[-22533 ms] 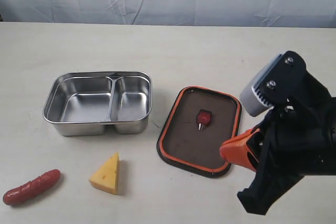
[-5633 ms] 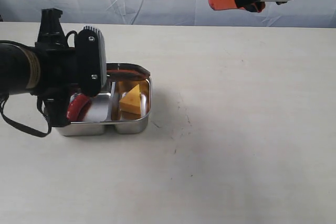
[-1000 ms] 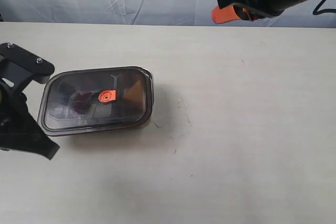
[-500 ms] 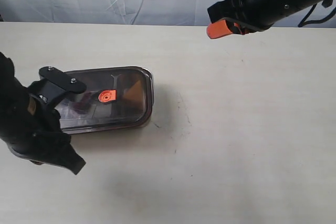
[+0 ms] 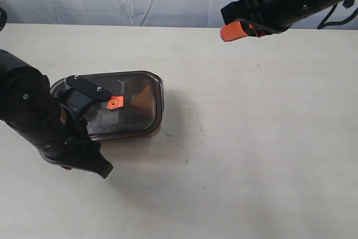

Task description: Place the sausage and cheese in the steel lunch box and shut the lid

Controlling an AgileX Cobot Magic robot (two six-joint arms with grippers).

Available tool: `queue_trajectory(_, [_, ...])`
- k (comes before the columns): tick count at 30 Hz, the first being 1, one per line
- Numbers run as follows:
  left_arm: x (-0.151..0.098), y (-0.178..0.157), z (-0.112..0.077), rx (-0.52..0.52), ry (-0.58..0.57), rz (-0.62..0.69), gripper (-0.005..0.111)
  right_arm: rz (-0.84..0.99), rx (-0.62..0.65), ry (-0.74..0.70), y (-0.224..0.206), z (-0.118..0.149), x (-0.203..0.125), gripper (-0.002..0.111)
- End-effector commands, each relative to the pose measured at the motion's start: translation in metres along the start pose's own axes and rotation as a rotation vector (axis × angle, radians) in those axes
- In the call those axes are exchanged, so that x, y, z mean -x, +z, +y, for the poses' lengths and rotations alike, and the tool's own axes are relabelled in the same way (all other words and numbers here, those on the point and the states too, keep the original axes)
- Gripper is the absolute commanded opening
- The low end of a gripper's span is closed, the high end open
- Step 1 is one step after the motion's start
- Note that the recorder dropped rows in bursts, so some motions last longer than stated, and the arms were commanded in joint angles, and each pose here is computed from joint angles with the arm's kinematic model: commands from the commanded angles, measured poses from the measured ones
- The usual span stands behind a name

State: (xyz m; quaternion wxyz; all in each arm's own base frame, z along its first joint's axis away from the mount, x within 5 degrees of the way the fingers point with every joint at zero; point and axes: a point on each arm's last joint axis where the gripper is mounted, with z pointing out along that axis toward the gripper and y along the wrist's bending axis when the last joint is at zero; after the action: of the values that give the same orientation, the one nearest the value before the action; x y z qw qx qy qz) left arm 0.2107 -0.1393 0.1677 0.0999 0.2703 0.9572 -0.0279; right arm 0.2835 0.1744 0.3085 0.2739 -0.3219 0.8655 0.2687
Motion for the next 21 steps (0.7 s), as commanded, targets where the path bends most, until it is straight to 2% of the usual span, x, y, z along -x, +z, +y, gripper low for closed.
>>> queue_trajectory(1, [0.004,0.002,0.001,0.01,0.009,-0.038,0.0,-0.012,-0.01,0.004,-0.001,-0.002,0.001,0.0])
queue_trajectory(7, [0.007,0.001,0.01,0.101,-0.003,-0.069,0.0,-0.015,-0.019,-0.001,-0.001,-0.003,0.001,0.0])
queue_trajectory(21, [0.014,0.001,0.01,0.102,0.025,-0.148,0.0,-0.015,-0.027,-0.007,-0.001,-0.004,0.001,0.0])
